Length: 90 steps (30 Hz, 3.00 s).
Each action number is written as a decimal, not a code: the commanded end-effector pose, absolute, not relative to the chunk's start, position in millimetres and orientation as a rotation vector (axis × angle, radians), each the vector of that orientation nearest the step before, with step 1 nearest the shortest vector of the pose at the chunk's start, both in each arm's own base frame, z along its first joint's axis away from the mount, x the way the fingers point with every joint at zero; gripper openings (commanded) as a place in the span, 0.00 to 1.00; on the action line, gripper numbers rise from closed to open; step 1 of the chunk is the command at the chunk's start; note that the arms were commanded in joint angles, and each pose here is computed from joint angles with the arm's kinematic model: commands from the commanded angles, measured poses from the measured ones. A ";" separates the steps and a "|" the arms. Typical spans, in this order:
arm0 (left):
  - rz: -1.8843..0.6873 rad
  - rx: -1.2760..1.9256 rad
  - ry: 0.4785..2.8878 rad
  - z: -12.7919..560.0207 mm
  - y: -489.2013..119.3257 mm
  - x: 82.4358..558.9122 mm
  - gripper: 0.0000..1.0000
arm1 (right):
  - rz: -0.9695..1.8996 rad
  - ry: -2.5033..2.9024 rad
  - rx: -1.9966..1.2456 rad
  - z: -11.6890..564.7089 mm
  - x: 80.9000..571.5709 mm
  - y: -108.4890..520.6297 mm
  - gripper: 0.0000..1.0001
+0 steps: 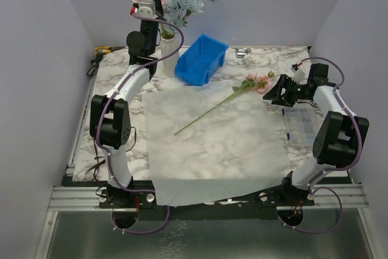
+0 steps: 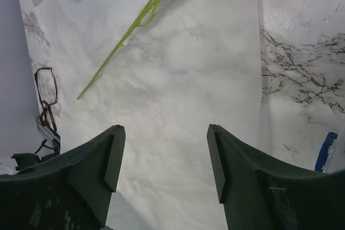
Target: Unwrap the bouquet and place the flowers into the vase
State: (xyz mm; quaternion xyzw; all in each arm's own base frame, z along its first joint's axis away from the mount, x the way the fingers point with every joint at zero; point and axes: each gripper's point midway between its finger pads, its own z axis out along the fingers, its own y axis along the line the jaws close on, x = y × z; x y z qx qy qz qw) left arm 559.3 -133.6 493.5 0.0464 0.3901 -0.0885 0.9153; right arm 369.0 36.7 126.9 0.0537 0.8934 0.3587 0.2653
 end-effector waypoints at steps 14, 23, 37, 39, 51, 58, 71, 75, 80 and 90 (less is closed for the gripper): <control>-0.212 -0.010 1.100 380.9 -124.6 587.8 0.00 | 0.951 2.421 0.158 122.3 373.3 31.9 0.71; -0.229 0.020 1.207 353.1 -134.2 578.0 0.21 | 0.951 2.413 0.155 123.4 376.9 31.2 0.73; -0.238 0.134 1.280 347.7 -125.9 469.9 0.64 | 0.966 2.385 0.153 125.5 378.0 33.7 0.74; -0.256 0.202 1.314 340.4 -131.7 452.0 0.66 | 0.974 2.375 0.159 127.4 381.4 33.8 0.75; -0.625 0.744 1.949 228.0 -224.7 382.0 0.74 | 0.984 2.376 0.168 125.2 385.1 34.1 0.74; -0.548 1.014 2.149 178.4 -286.2 372.2 0.89 | 0.933 2.390 0.146 126.3 383.7 29.5 0.75; -0.366 1.124 2.390 112.3 -349.3 429.0 0.82 | 0.903 2.427 0.138 114.6 366.9 29.6 0.75; -0.286 1.210 2.304 101.8 -367.0 441.1 0.80 | 0.904 2.431 0.141 113.2 365.3 29.5 0.75; -0.254 1.229 2.231 93.0 -381.6 451.3 0.76 | 0.896 2.437 0.133 110.5 360.8 30.1 0.75; -0.391 1.185 2.147 79.0 -424.0 458.8 0.70 | 0.898 2.439 0.131 110.0 358.6 30.7 0.75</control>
